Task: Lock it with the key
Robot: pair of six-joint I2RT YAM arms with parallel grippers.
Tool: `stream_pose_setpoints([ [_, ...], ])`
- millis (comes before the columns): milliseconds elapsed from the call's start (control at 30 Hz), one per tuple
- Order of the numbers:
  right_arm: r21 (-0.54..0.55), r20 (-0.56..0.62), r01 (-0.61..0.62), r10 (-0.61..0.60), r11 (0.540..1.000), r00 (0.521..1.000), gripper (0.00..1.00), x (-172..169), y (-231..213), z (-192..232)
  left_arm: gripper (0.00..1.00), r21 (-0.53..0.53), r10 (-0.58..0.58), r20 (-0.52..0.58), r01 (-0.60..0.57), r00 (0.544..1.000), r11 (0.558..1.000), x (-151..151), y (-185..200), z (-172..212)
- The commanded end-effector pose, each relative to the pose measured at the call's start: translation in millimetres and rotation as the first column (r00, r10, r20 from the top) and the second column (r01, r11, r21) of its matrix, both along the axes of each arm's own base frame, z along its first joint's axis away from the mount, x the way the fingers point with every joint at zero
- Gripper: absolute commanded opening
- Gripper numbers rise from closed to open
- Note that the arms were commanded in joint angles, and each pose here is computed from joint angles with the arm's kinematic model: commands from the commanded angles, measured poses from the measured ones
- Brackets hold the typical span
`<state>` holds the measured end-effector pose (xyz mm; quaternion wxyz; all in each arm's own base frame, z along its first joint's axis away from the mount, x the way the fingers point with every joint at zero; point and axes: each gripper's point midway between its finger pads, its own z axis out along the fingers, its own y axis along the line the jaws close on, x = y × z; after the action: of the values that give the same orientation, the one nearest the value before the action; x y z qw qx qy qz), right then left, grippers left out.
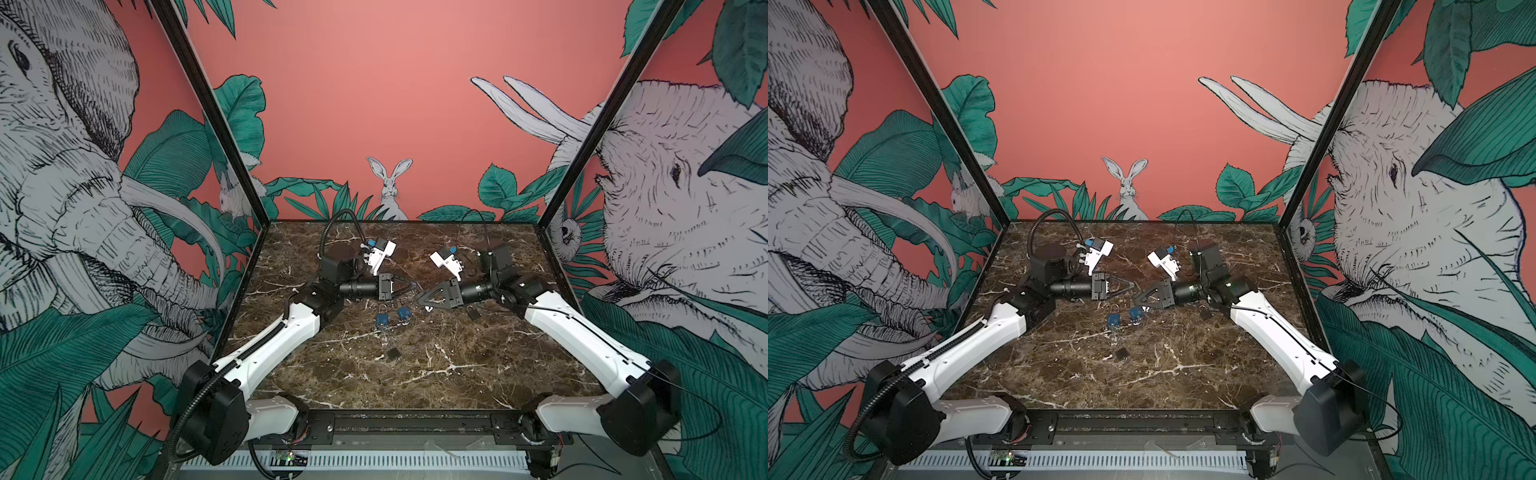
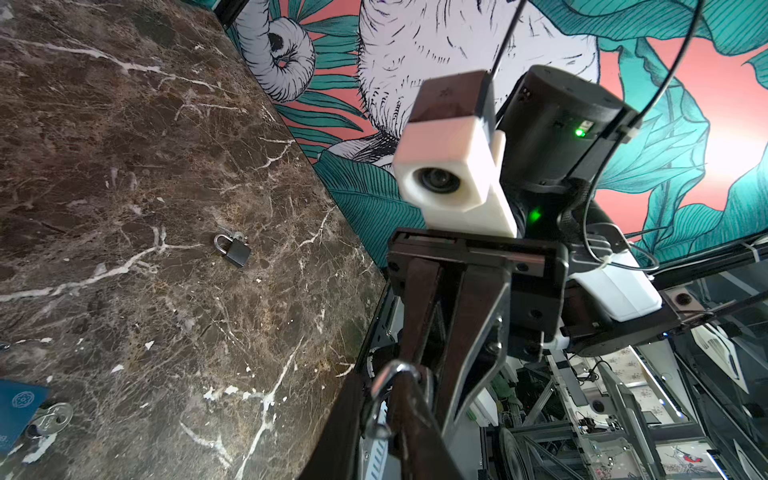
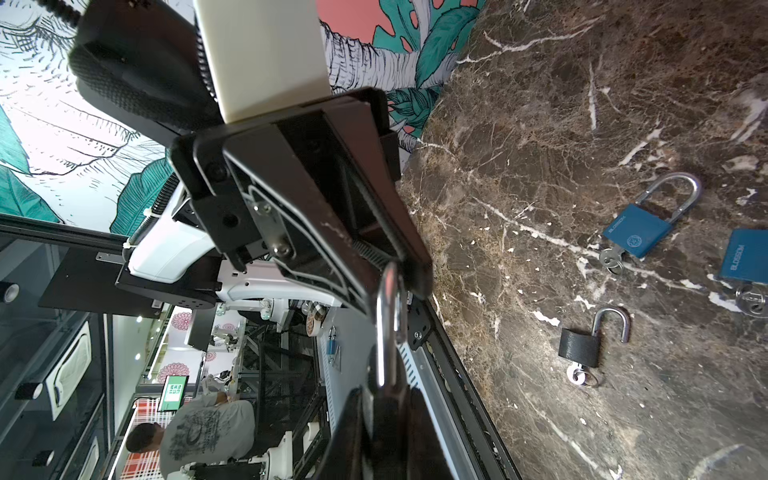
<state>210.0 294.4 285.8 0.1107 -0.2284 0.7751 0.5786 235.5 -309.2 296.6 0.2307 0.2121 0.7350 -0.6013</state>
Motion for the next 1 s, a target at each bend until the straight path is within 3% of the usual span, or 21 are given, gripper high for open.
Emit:
stream_pose_setpoints([
  [0,0.053,0.065,-0.022,0.019,0.998,0.998,0.0,1.0,1.8,24.8,0.18,-0.005,0.002,0.026,-0.002,1.0,1.0,-2.7,2.3,2.8],
  [200,0.053,0.066,-0.023,0.019,0.998,0.998,0.0,0.7,1.6,24.6,0.12,-0.003,0.001,0.021,-0.001,1.0,1.0,-2.7,2.1,1.1],
  [367,0.066,0.064,-0.025,0.021,0.998,0.998,0.0,0.8,2.5,28.8,0.0,0.004,-0.003,0.012,0.003,1.0,1.0,-2.9,1.9,-2.5],
  [967,0.16,0.065,-0.017,0.007,0.987,0.998,0.0,-3.5,2.7,53.5,0.0,0.032,0.003,-0.03,-0.002,1.0,0.999,-5.3,4.1,-29.4],
])
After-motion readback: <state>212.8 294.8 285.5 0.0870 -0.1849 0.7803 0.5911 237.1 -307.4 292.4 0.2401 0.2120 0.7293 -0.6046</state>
